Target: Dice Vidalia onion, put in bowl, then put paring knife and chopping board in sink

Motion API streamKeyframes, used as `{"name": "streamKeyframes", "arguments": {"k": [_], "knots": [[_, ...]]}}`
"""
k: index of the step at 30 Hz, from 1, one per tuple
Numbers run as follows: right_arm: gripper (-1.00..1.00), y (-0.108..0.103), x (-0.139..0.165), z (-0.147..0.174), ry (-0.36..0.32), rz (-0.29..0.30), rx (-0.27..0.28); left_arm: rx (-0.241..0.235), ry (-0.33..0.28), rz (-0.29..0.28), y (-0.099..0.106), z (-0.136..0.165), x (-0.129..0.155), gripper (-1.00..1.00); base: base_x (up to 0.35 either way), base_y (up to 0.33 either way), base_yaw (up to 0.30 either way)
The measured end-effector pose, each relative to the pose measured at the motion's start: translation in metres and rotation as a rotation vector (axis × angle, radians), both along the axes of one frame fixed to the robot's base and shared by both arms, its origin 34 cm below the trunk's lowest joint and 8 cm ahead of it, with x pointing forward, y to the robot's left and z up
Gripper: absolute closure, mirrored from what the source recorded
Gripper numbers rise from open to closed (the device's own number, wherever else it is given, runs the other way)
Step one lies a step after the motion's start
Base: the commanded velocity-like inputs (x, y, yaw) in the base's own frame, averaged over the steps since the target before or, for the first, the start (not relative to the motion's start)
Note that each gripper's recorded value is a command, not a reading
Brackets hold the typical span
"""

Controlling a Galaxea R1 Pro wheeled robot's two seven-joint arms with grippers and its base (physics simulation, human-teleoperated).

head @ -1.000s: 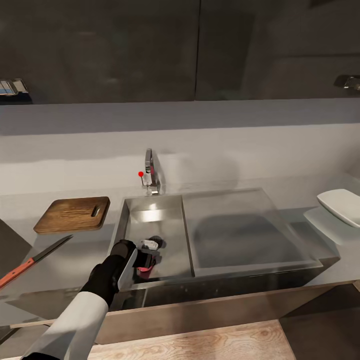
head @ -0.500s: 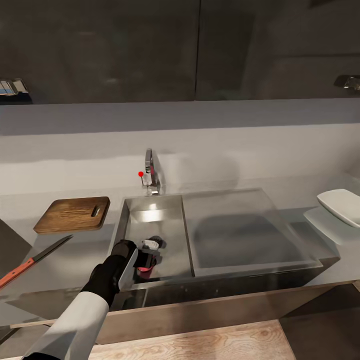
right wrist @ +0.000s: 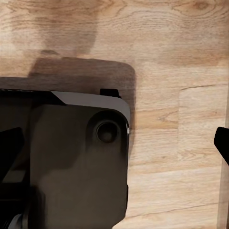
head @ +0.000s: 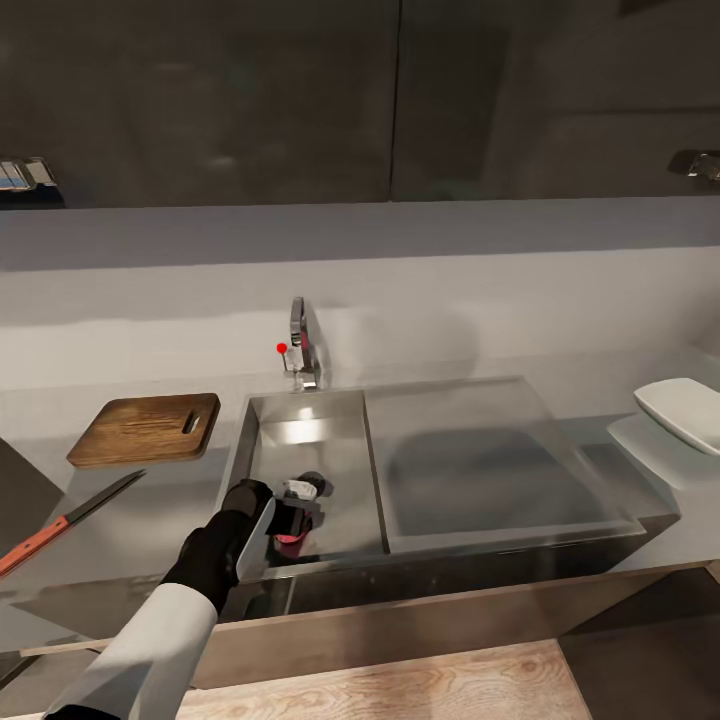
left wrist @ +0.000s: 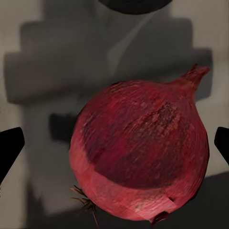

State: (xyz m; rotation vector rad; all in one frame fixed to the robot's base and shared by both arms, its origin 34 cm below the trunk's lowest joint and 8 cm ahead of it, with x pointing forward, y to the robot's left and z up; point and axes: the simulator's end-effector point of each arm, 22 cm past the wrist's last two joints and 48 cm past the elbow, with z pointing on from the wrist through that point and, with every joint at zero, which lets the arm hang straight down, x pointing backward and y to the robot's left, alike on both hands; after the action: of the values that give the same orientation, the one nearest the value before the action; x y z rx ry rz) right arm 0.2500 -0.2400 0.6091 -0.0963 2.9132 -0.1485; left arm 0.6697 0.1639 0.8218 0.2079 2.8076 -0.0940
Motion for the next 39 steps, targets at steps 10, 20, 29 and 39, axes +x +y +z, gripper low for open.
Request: {"name": "streamKeyframes", "arguments": {"k": [10,20,29,39], "knots": [[-1.00,0.0000,0.0000,0.0000,0.000,0.000,0.000,0.000,0.000,0.000,0.0004,-0.0001,0.0000,-1.00,0.000,0.000,0.000],[-1.00,0.0000,0.0000,0.0000,0.000,0.000,0.000,0.001,0.002,-0.001,0.0004,-0.0007,-0.0007,-1.00,0.000,0.000,0.000],[-1.00,0.0061,-0.0001,0.0001,0.000,-0.003,0.009,0.002,0.003,-0.001,0.0007,-0.0009,-0.0009,-1.00,0.000,0.000,0.000],[-1.00,0.0029,0.0010,0.0001,-0.003,0.000,0.007,0.003,0.003,0.000,0.0014,-0.0009,-0.0007,-1.00,0.000,0.000,0.000]]}}
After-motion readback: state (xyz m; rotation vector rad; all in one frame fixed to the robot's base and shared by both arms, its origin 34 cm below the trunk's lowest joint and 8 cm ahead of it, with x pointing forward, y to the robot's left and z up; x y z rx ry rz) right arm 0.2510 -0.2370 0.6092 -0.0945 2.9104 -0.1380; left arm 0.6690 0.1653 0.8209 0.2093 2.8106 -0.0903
